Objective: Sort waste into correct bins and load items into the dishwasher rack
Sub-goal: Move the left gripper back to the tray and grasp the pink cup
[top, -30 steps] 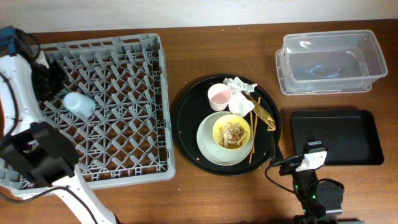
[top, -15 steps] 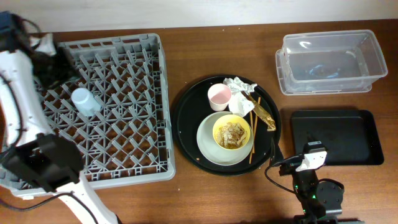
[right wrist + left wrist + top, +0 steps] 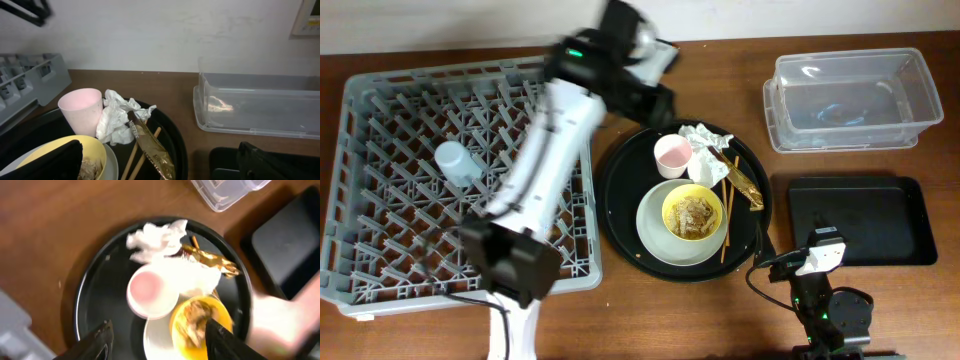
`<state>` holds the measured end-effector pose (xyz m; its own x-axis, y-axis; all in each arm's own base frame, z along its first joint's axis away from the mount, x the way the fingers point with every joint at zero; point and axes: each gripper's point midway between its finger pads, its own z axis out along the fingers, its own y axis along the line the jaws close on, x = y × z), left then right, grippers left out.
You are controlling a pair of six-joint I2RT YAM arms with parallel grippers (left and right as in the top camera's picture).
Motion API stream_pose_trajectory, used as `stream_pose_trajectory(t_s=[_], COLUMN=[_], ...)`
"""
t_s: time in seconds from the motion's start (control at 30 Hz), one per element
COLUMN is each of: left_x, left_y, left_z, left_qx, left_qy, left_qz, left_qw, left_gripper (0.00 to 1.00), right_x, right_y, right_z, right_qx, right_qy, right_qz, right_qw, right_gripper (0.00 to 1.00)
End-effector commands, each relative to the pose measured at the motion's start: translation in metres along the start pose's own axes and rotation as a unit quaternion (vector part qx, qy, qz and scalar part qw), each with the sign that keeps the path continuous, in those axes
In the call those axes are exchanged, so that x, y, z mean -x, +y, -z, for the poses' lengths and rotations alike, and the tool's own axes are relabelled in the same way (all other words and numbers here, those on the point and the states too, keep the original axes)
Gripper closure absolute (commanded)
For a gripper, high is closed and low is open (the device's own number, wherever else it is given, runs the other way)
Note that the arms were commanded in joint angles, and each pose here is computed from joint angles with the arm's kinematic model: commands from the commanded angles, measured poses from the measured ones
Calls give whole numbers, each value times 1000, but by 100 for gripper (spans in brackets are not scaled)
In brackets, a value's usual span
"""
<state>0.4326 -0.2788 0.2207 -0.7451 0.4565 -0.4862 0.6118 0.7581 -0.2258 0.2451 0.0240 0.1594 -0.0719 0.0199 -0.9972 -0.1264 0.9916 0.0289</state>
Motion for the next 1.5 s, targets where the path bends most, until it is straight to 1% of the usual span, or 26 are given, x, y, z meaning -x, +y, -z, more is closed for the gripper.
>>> stream_pose_trajectory(t_s=[0.0, 0.1, 0.13, 0.2, 0.27, 0.33, 0.37, 0.47, 0.5, 0.57, 0.63, 1.13, 1.33, 1.47], left_x=[-9, -17, -20, -28, -33, -35, -37, -48, -59, -68, -72, -81, -81, -80], left_y=[-10, -31, -34, -32, -27, -25, -25, -26, -26, -25, -24, -31, -24, -20], left_z=[-52, -86, -95, -111, -118, -120, -121, -126, -131, -135, -136, -134, -133, -132], left_qx=[71, 59, 58, 74, 83, 84, 84, 73, 69, 69, 69, 57, 61, 62], left_qy=[41, 61, 68, 84, 95, 97, 101, 123, 145, 162, 170, 189, 189, 188], left_qz=[-60, -82, -86, -92, -90, -89, -88, -84, -82, -79, -78, -77, -71, -68], left_qw=[995, 993, 992, 989, 988, 988, 987, 986, 984, 981, 980, 977, 978, 978], left_gripper=[44, 45, 45, 49, 50, 54, 60, 60, 60, 64, 68, 73, 82, 82], right_x=[-2, -2, -2, -2, -2, -2, -2, -2, -2, -2, -2, -2, -2, -2], right_y=[0, 0, 0, 0, 0, 0, 0, 0, 0, 0, 0, 0, 0, 0], right_z=[0, 0, 0, 0, 0, 0, 0, 0, 0, 0, 0, 0, 0, 0], right_qx=[-2, -2, -2, -2, -2, -2, -2, -2, -2, -2, -2, -2, -2, -2], right_qy=[1, 2, 1, 1, 1, 1, 1, 2, 1, 1, 1, 1, 2, 2], right_qz=[0, 0, 0, 0, 0, 0, 0, 0, 0, 0, 0, 0, 0, 0], right_qw=[1000, 1000, 1000, 1000, 1000, 1000, 1000, 1000, 1000, 1000, 1000, 1000, 1000, 1000], right_gripper=[1, 1, 1, 1, 1, 1, 1, 2, 1, 1, 1, 1, 1, 1])
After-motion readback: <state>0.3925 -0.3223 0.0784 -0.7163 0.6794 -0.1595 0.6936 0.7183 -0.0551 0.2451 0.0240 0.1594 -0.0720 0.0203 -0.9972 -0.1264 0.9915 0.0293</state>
